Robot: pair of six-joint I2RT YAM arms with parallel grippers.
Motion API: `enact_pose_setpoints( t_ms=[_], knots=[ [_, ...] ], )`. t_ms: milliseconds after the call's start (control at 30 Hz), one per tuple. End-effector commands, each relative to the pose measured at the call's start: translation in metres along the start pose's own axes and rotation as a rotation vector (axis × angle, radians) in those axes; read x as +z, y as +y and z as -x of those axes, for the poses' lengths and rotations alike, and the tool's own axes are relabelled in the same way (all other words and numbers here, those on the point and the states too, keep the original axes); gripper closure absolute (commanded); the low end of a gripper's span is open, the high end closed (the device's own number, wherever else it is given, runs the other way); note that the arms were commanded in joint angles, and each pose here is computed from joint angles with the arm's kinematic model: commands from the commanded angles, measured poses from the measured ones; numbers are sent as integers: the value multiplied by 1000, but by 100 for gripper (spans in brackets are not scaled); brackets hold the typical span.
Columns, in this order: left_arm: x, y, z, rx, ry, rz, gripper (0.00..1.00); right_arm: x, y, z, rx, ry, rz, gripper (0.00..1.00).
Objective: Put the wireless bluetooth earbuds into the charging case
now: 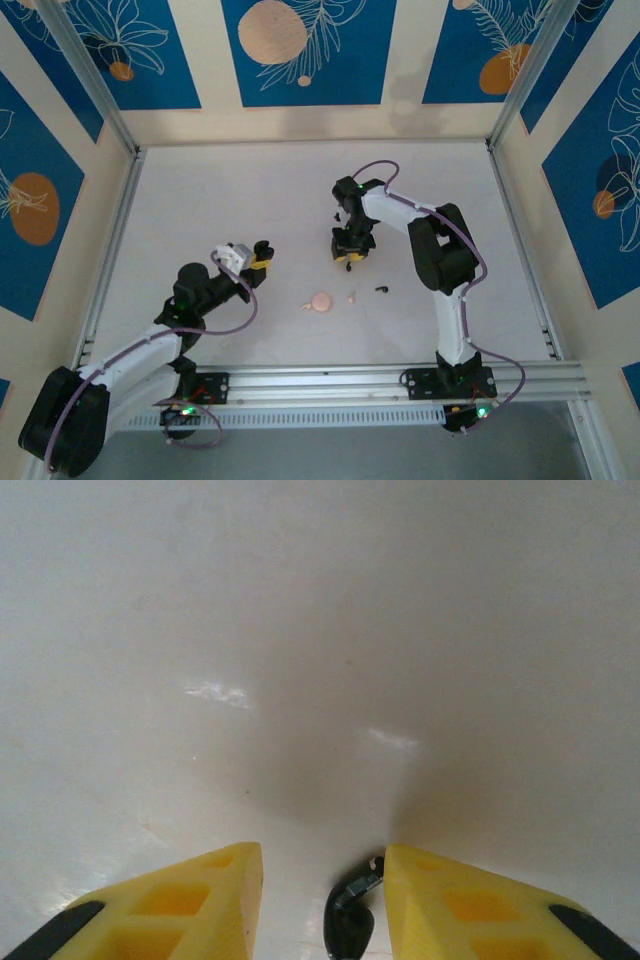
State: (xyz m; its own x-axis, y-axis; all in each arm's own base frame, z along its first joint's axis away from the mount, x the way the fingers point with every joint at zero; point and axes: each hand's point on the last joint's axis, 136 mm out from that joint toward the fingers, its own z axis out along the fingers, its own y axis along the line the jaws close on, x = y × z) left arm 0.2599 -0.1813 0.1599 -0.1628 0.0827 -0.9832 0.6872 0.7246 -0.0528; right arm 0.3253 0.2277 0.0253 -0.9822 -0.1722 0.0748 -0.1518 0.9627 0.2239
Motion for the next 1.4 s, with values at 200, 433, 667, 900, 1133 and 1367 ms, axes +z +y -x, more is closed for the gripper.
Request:
enact_pose_setpoints(
  t_ms=[200, 433, 667, 900, 1133, 1367],
  knots=[
    [0, 4, 21, 31, -50, 13, 88, 8, 20, -13, -36, 57, 72, 64],
    [0, 4, 21, 29, -52, 10, 88, -11, 34, -16, -79, 13, 101, 64],
    [0, 3, 22, 28, -56, 6, 88, -23, 7, -13, -36, -11, 0, 61],
    [0, 3, 21, 27, -53, 7, 88, -7, -3, -13, -17, 32, -22, 60],
    [-1, 3, 21, 30, -52, 9, 88, 8, 3, -14, -16, 63, 11, 60],
    [0, 4, 19, 31, -45, 12, 88, 16, 11, -17, -32, 93, 38, 61]
  ],
)
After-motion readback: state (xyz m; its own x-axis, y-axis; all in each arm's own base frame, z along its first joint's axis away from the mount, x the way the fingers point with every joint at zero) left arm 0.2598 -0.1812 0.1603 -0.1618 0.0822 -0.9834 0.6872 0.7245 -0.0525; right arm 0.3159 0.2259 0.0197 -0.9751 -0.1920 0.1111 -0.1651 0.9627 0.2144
